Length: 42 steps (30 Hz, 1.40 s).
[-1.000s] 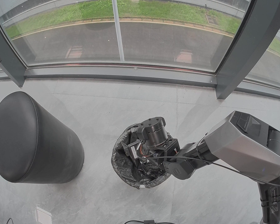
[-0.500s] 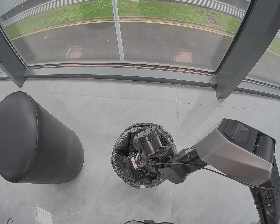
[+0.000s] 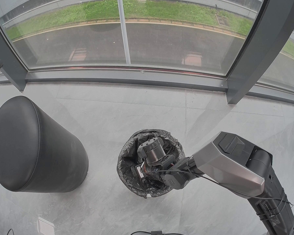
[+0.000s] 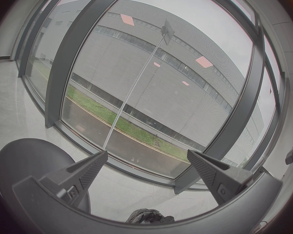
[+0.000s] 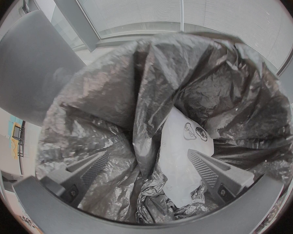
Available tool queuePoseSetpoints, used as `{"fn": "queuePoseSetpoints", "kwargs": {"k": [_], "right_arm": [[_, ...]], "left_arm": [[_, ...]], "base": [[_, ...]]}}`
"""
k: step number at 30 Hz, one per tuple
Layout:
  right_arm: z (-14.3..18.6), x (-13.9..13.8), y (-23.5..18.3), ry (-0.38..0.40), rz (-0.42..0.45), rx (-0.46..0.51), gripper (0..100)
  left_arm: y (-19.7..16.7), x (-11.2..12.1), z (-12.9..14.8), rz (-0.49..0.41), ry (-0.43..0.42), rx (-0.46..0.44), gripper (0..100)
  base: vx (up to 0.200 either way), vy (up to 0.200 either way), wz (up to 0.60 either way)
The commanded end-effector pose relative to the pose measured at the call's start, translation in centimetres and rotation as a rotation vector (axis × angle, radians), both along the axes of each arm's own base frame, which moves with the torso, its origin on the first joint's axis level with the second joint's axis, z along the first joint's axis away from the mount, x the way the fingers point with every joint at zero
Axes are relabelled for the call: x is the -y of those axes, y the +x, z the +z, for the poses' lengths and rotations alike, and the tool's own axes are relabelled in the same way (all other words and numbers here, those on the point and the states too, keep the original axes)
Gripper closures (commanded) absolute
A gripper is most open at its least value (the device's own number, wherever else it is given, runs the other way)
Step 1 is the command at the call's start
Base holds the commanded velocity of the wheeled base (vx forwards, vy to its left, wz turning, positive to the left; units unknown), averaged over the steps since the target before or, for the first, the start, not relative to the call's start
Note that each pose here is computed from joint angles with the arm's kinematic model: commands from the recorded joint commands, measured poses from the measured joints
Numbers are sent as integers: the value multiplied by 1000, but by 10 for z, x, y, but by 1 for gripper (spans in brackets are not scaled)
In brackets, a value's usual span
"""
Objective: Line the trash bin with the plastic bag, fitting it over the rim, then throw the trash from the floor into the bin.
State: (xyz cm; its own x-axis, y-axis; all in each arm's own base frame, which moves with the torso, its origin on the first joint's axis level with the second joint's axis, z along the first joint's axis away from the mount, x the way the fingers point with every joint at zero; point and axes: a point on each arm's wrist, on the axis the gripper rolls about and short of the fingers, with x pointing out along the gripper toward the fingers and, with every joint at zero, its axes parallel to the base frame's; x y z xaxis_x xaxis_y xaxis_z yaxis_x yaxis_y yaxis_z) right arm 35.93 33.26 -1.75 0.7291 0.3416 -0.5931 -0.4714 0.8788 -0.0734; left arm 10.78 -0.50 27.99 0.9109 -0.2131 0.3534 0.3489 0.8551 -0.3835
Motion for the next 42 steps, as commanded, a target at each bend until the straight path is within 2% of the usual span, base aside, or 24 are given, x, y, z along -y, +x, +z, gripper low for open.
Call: {"fn": "queuePoseSetpoints", "kwargs": {"k": [1,11,21,25,32,34,36,39,42], "right_arm": [[-18,-2,12,-16,-13,-22,0],[-24,-3,20,-11,-22,-19,0],[-18,-6,22,39,-52,-21,0],[9,-3,17,88,-71,-12,0],[68,13,-19,114,-49,1,0],[73,15,-23,117,-46,3,0],[99,27,-35,142,-45,28,0],[110,32,-40,160,-45,50,0],[122,48,-49,179,-50,87,0]], "left_arm": [[3,0,-2,-2,0,-11,0],[6,0,-5,-3,1,-28,0],[5,0,-4,-3,0,-20,0],[5,0,-4,-4,-2,-19,0],[4,0,-4,-5,0,-20,0],[4,1,-5,-6,0,-23,0],[6,1,-7,-13,12,-35,0],[6,1,-10,-41,30,-43,0],[8,2,-15,-56,62,-60,0]], "base": [[0,0,0],[0,0,0],[0,0,0],[0,0,0],[0,0,0],[0,0,0],[0,0,0],[0,0,0],[0,0,0]]}}
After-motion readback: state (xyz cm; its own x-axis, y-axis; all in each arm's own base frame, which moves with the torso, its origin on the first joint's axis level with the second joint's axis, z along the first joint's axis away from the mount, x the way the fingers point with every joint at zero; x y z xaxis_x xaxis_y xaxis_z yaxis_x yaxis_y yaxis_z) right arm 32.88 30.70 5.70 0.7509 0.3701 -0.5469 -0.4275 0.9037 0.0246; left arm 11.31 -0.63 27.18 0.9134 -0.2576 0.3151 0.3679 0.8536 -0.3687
